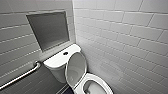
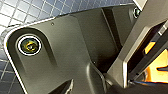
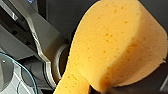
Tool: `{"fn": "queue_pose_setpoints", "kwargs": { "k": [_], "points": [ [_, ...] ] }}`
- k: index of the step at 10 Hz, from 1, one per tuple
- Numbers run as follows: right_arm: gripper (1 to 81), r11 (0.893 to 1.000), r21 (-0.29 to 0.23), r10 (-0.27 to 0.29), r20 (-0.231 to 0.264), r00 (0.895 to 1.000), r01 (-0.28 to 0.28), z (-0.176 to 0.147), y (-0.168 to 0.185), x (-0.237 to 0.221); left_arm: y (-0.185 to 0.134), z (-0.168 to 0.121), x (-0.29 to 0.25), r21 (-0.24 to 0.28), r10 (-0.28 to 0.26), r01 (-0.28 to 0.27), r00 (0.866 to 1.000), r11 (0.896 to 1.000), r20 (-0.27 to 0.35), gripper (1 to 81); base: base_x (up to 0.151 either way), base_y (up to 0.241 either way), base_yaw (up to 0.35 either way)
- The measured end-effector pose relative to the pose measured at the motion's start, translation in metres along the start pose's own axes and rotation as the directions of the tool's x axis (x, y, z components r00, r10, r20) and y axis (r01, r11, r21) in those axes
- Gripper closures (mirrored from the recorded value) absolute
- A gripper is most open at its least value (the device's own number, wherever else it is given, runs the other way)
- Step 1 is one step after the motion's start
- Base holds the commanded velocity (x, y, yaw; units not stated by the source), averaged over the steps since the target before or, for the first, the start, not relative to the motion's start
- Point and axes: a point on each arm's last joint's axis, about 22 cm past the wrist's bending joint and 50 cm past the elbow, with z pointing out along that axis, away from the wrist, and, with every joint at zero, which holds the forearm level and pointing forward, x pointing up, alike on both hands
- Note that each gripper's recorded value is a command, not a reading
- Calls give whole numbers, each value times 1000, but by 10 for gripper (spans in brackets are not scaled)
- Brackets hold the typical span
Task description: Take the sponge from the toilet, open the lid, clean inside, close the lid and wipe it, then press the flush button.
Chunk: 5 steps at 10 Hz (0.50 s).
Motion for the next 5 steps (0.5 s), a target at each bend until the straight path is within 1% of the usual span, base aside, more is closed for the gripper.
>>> {"fn": "queue_pose_setpoints", "kwargs": {
  "k": [1,4,5],
  "points": [
    [811,1000,-3,7,8,1000,-7,-11,-4,-8,3,-2,-5,3,-3,3,1000,1000,2,10,0,0,0],
    [811,1000,-18,26,35,999,-26,-44,-14,-31,35,-4,-18,-28,-16,16,1000,999,17,10,0,0,0],
    [811,999,-19,35,40,999,-34,-52,-19,-37,39,-6,-26,-23,-24,25,999,999,29,10,0,0,0]
  ]
}}
